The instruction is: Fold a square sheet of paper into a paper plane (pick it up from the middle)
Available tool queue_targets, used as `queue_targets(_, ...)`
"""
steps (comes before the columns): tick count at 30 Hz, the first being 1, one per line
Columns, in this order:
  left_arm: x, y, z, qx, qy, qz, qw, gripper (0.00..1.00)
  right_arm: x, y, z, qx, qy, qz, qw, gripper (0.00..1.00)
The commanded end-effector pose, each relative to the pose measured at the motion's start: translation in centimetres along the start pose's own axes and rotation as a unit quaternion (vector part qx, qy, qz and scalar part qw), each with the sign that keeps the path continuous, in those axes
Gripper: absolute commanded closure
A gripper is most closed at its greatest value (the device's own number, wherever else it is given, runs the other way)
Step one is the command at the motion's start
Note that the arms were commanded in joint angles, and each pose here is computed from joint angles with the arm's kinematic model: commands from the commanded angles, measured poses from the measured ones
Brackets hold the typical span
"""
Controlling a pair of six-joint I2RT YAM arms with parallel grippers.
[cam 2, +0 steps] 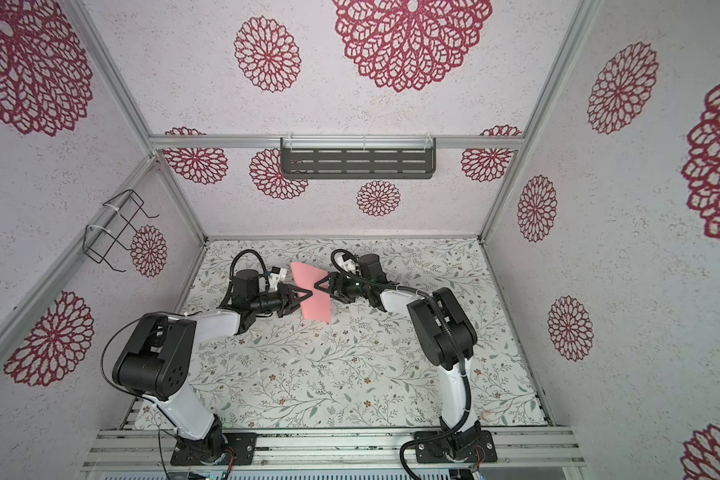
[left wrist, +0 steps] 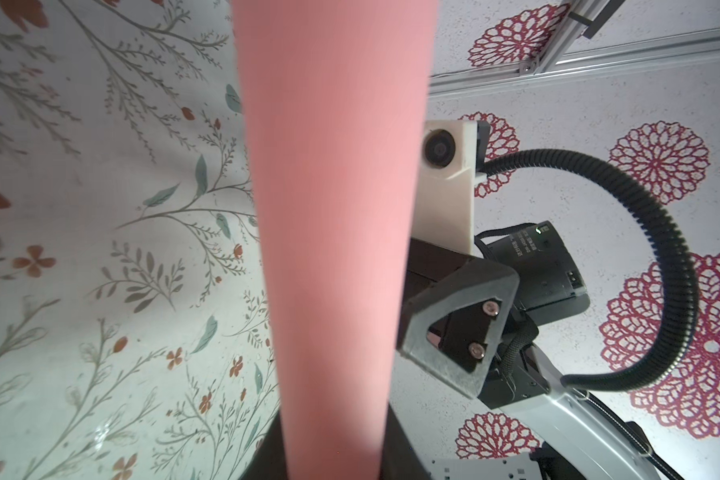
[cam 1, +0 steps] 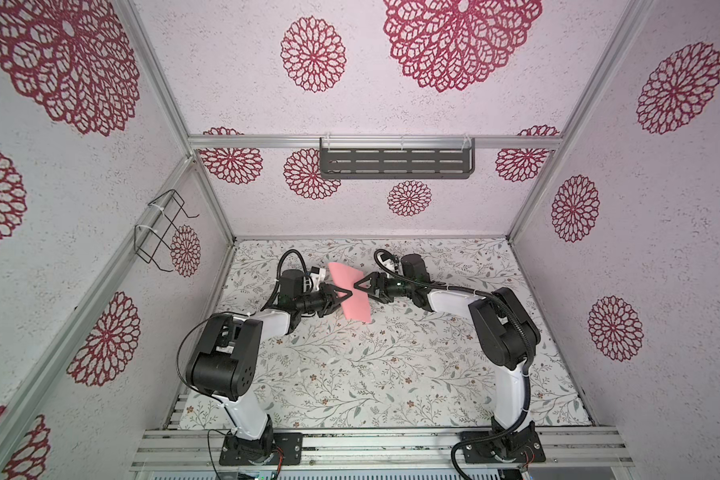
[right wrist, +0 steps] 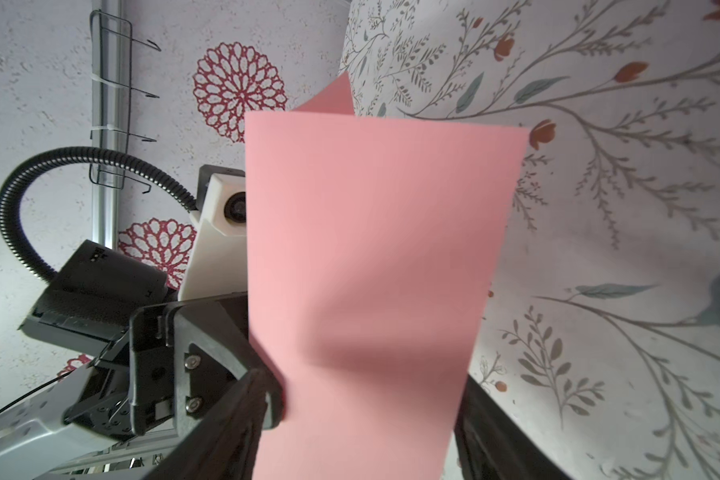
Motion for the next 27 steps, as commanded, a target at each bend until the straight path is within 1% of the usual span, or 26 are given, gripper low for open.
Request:
queue_targets(1, -0.2, 0.0, -0.1, -0.003, -0.013, 0.008, 1.000, 0.75, 0.3, 0.7, 1.5, 0.012, 0.022, 0.000, 1.000, 0.30)
queue_targets(3, -0.3, -0.1, 0.3, 0.003, -0.003, 0.012, 1.000, 0.75, 0.6, 0.7, 1.7, 0.017, 0.029, -0.005, 0.999, 0.32)
queue_targets(4, -0.3, -0.2, 0.5, 0.004, 0.005, 0.013, 1.000, 0.75, 0.7, 0.7, 1.8, 0.018, 0.029, -0.007, 0.999, 0.34)
queue_targets(8, -0.4, -0.6, 1.4, 0.013, 0.042, 0.027, 0.999, 0.76, 1.3, 1.0, 1.7, 0.022, 0.019, -0.023, 0.999, 0.39)
queue_targets(13, -0.4, -0.8, 2.1, 0.017, 0.072, 0.037, 0.997, 0.76, 1.6, 1.1, 1.6, 0.023, 0.018, -0.031, 0.999, 0.46)
queue_targets(16, -0.6, -0.9, 2.3, 0.021, 0.074, 0.042, 0.996, 0.76, 1.6, 1.0, 1.6, 0.020, 0.021, -0.029, 0.999, 0.54)
queue_targets(21, -1.2, -0.9, 2.3, 0.020, 0.070, 0.053, 0.996, 0.75, 1.5, 0.4, 1.4, 0.013, 0.021, -0.023, 0.999, 0.71)
queue_targets(23, -1.5, -1.1, 2.4, 0.021, 0.071, 0.060, 0.995, 0.74, 1.6, 0.2, 1.1, 0.011, 0.016, -0.025, 0.999, 0.79)
queue_targets(27, -1.9, -1.4, 2.9, 0.027, 0.079, 0.071, 0.994, 0.69, 1.8, -0.4, 0.4, 0.001, -0.008, -0.025, 1.000, 0.89)
Point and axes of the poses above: each gripper's point midway between its finger pads, its own x axis back along the fingers, its own z axis along the line the jaws close on, y = z × x, the point moved 10 cm from there along x, back along the fingers, and after that the axes turned 1 degree about -x, right-handed, at the moved point
